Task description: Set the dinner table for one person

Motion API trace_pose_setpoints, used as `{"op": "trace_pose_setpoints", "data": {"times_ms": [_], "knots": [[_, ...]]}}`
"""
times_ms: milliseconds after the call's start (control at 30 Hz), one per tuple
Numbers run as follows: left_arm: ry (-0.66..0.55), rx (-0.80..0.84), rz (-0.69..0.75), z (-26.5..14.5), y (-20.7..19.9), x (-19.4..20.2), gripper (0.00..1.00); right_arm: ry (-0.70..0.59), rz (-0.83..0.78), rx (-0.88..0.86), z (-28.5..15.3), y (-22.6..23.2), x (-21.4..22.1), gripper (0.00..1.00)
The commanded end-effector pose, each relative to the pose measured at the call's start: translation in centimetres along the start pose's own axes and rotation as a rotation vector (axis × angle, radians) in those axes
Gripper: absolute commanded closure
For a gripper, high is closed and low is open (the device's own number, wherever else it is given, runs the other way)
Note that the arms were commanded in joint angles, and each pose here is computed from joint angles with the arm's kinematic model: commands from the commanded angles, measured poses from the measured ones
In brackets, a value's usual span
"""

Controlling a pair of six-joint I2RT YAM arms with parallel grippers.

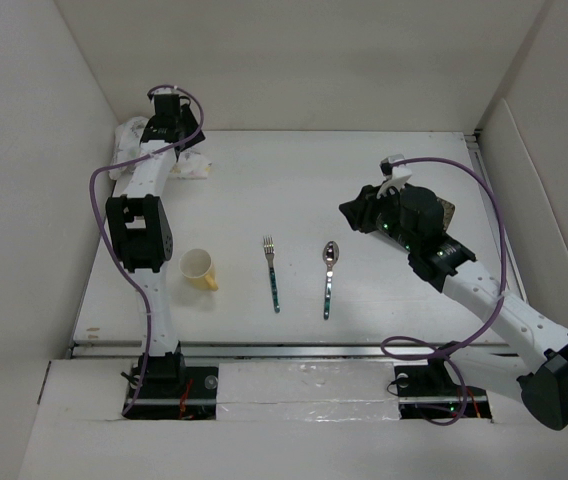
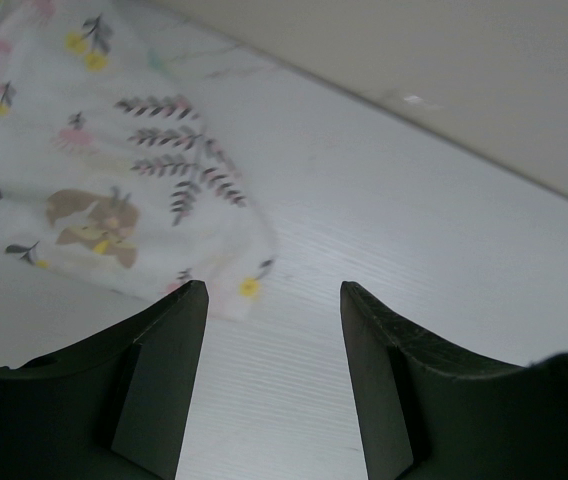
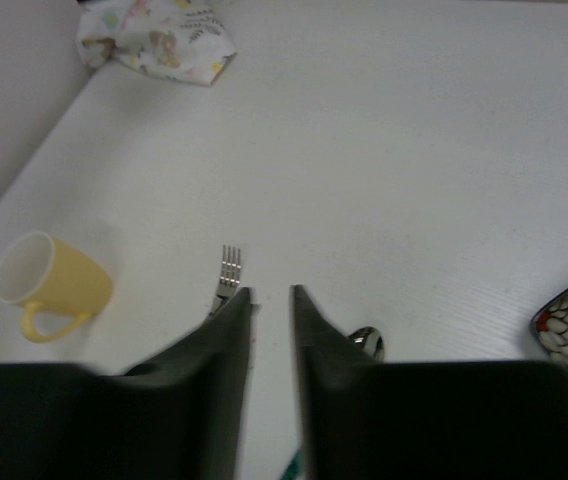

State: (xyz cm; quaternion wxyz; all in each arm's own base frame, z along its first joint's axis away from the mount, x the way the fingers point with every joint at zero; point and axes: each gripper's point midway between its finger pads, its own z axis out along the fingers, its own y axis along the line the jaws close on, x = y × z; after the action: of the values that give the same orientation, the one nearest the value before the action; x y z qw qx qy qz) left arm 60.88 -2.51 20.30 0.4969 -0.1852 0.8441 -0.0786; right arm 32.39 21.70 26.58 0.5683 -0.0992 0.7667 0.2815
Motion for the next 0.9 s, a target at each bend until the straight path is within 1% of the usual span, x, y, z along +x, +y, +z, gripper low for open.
{"op": "trace_pose_setpoints", "data": {"times_ms": [0,33,100,133,200,233,300,367,433,467,533,567,600,633,700,733,800,867], "knots": [[0.135,-0.123,-0.036,1.6,4.7,2.1,0.47,-0.041,-0.012,-0.036,-0.5,0.5,-0.8,0.58],[0.155,-0.141,-0.011,2.7,5.4,3.2,0.47,-0.058,-0.016,-0.07,-0.4,1.2,-0.7,0.51],[0.129,-0.179,0.013,3.4,6.2,2.8,0.43,-0.062,-0.012,-0.101,-0.3,1.9,-0.5,0.37],[0.151,-0.187,0.031,4.3,6.3,4.1,0.42,-0.053,-0.012,-0.098,0.0,1.8,-0.1,0.35],[0.161,-0.209,0.03,5.1,6.7,4.7,0.41,-0.03,-0.012,-0.105,0.6,2.1,0.5,0.34],[0.186,-0.221,0.031,5.8,7.2,5.9,0.41,0.011,-0.014,-0.104,1.2,2.1,1.7,0.34],[0.202,-0.231,0.042,6.5,7.7,6.9,0.4,0.036,-0.019,-0.111,1.7,2.5,2.1,0.34],[0.218,-0.262,0.068,7.4,8.8,8.2,0.39,0.054,-0.014,-0.113,2.5,2.6,2.9,0.34],[0.247,-0.279,0.088,8.3,9.2,10.0,0.39,0.048,-0.005,-0.122,3.0,3.1,3.0,0.34],[0.252,-0.279,0.093,8.5,9.3,10.2,0.4,0.058,-0.003,-0.109,3.5,2.8,3.5,0.34],[0.264,-0.267,0.085,9.0,9.2,10.9,0.61,0.06,-0.002,-0.112,3.9,3.2,3.4,0.34],[0.25,-0.249,0.077,9.3,8.8,10.6,0.71,0.061,-0.007,-0.108,4.1,3.3,3.6,0.34],[0.251,-0.231,0.078,9.3,8.5,10.5,0.88,0.06,-0.009,-0.104,4.4,3.3,3.3,0.34],[0.245,-0.209,0.063,9.0,7.8,10.0,0.98,0.062,-0.009,-0.095,4.5,3.2,3.3,0.34],[0.228,-0.137,0.042,8.8,5.8,9.2,1.0,0.064,-0.009,-0.091,4.9,3.4,3.4,0.34],[0.209,-0.08,0.014,8.0,4.3,7.9,1.0,0.053,-0.006,-0.093,5.0,3.5,3.0,0.34],[0.179,0.008,0.013,7.0,1.0,6.8,1.0,0.049,-0.008,-0.091,5.2,3.6,2.7,0.34],[0.119,0.085,0.005,5.0,-2.2,3.9,1.0,0.046,-0.009,-0.091,5.3,3.7,2.4,0.34]]}}
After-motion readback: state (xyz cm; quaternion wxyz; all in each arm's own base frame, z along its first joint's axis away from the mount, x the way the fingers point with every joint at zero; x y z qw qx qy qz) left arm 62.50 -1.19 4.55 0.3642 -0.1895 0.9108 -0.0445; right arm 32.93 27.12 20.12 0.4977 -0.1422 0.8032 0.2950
